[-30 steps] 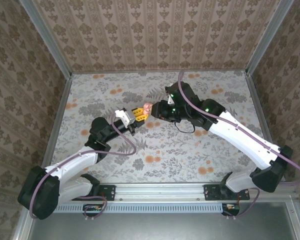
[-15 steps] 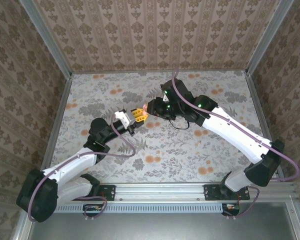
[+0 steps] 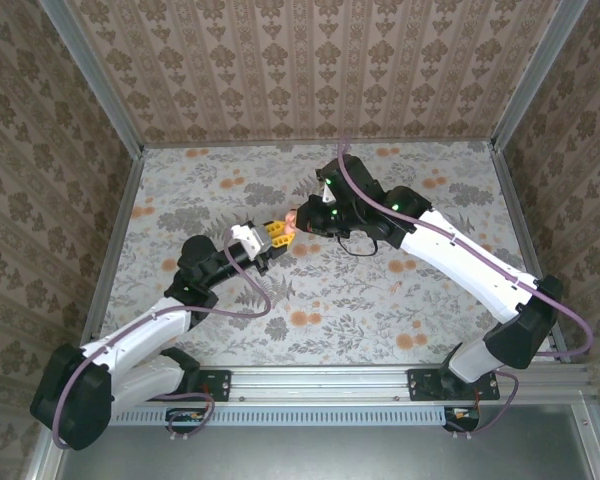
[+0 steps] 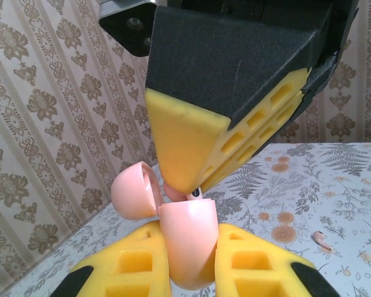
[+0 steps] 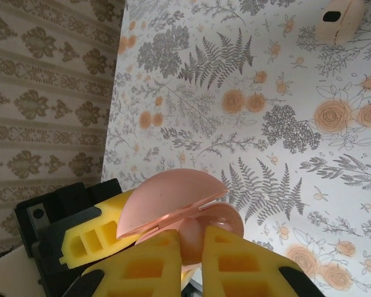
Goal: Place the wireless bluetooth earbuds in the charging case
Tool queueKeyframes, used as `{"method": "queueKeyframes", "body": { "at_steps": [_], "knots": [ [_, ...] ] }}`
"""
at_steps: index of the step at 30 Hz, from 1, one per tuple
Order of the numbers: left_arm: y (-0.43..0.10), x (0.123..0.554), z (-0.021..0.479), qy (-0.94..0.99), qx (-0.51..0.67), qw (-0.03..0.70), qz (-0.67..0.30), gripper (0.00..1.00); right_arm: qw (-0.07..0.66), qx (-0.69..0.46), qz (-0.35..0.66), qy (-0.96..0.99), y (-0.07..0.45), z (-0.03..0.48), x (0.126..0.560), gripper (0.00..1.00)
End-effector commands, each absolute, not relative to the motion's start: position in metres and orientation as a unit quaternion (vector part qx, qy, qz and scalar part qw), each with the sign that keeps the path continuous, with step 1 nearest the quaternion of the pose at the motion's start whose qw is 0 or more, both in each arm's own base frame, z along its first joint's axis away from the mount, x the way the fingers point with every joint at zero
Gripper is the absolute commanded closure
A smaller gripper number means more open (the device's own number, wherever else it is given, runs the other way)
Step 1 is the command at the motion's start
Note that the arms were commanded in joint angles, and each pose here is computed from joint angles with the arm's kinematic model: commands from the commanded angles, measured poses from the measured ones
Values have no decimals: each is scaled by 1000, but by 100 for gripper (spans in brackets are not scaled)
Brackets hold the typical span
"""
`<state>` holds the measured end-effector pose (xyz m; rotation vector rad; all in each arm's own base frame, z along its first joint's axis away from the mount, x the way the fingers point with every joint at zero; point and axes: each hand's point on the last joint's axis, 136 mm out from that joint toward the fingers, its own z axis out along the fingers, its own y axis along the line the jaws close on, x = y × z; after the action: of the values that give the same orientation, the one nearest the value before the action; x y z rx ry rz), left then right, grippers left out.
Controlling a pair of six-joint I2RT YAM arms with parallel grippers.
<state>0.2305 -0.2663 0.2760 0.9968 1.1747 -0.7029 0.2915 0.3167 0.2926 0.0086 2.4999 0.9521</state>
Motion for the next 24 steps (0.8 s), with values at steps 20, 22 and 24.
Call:
{"method": "queueKeyframes", "body": {
  "at_steps": [20,22,24],
  "knots": [
    [-271,191,318,446,469,589,-484,100,320,-238,407,822,317,335,258,90],
    [-272,190,321,444,470,580,-496,100,314,-273,396,818,315,329,250,90],
    [-273,187,324,440,472,570,-509,100,314,-302,391,811,315,328,245,90]
  ]
}}
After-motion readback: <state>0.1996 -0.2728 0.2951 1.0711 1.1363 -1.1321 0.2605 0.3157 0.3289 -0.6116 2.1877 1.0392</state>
